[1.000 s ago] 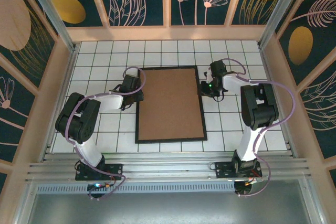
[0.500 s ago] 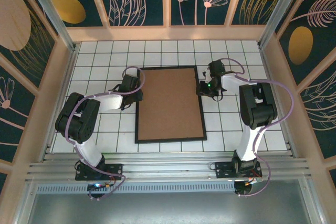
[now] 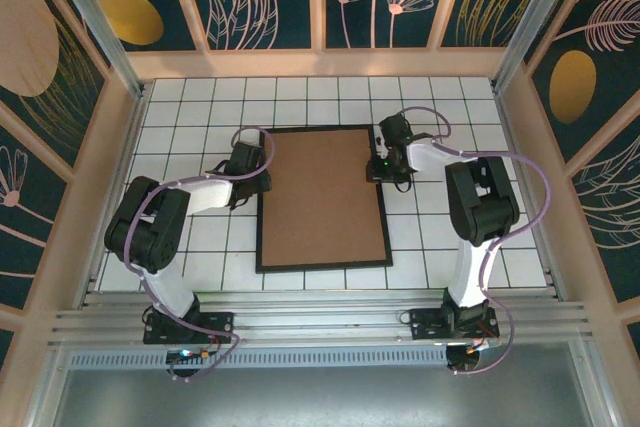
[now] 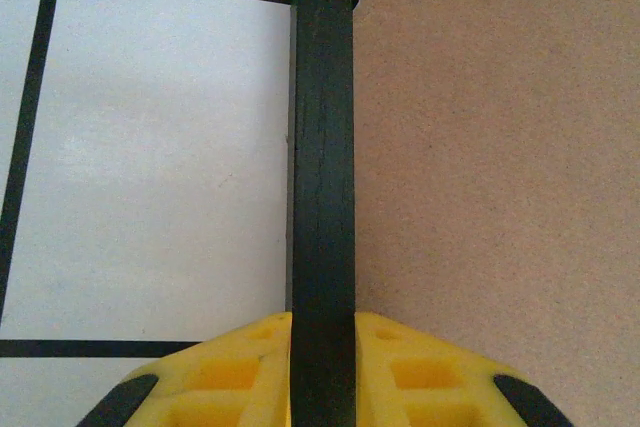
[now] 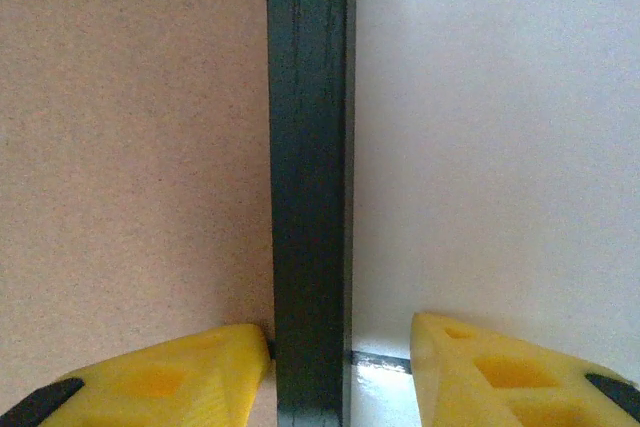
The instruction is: Put the photo into the frame
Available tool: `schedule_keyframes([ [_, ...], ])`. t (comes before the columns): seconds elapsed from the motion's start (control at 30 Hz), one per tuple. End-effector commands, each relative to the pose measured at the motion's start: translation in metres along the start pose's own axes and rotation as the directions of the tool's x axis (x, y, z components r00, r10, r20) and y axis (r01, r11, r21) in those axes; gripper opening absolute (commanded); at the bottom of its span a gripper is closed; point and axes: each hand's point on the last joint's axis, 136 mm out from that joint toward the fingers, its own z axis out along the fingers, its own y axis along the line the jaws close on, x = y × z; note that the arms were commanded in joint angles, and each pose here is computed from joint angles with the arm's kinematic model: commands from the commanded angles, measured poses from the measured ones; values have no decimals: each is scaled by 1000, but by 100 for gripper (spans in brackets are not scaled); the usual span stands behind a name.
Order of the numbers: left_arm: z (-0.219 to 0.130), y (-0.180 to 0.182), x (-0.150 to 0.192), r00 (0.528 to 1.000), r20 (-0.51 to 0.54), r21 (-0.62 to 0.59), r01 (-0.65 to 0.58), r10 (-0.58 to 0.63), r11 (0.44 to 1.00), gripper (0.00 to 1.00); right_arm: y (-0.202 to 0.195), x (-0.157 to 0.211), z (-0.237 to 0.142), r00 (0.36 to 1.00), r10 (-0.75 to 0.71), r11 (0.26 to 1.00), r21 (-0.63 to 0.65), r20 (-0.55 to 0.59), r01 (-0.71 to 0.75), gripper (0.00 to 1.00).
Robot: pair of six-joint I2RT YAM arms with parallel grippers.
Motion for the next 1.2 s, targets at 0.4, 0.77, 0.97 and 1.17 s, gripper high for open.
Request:
schedule_keyframes([
  [0.4,-6,-24,-10,999,15,79,-38,37,996,21,14,5,-42,999,13,997,-82,29,-11,50],
  [0.77,-7,-19,-17,999,38,38,-41,40,998,20,-15,68,-57,991,122,989,-75,-49,-126,41],
  [0.97,-4,-19,-20,998,40,27,-45,44,999,20,-18,93,-57,985,143,985,-78,-99,-151,36],
  [1.17,-5,-20,-21,998,43,31,-43,42,999,20,-16,108,-57,983,131,988,-60,-126,-140,33],
])
